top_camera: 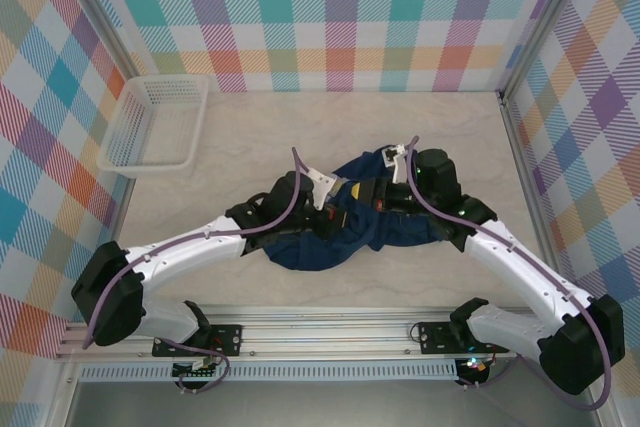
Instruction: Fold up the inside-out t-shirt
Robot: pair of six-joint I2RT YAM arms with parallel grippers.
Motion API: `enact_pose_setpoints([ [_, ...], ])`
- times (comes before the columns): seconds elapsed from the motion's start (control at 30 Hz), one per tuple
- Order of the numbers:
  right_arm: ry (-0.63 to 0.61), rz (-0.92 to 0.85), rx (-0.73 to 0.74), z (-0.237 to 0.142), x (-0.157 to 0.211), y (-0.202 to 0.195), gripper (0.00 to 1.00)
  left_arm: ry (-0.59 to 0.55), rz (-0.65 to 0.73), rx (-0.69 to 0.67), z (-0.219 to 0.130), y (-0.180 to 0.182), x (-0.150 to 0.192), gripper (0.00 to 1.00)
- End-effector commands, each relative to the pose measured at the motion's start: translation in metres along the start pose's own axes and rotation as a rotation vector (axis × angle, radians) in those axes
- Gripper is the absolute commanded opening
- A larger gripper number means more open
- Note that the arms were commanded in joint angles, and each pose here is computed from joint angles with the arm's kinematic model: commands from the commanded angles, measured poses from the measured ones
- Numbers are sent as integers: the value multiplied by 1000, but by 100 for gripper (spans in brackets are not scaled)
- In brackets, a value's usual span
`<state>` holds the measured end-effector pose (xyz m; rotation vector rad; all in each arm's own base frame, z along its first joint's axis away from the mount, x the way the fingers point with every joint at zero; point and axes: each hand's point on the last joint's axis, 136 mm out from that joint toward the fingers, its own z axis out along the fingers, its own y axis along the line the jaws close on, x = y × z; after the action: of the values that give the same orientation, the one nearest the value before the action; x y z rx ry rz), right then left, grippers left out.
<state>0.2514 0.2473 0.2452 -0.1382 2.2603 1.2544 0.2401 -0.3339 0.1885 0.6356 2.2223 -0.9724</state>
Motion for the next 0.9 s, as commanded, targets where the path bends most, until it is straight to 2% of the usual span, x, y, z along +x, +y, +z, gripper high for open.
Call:
enact_pose_setpoints([
  [0.0, -19, -55, 164, -6, -8, -23, 1, -44, 5, 236, -25, -33, -15, 0],
  [0.07, -1, -83, 209, -4, -8, -31, 6, -52, -22, 286, -32, -33, -16, 0],
  [0.17, 38, -131, 218, -2, -5, -33, 18, -53, -36, 291, -36, -29, -14, 0],
  [0.37, 102, -232, 155, -13, 13, -21, 35, -60, -50, 256, -43, -15, -17, 0],
  [0.6, 160, -201, 244, -21, 52, -57, 40, -60, -52, 236, -44, -11, -20, 0],
  [0.8, 164, -200, 281, -2, 57, -78, 44, -58, -60, 237, -43, -11, -21, 0],
  [0.87, 178, -211, 289, 7, 56, -84, 49, -56, -61, 237, -44, -11, -21, 0],
])
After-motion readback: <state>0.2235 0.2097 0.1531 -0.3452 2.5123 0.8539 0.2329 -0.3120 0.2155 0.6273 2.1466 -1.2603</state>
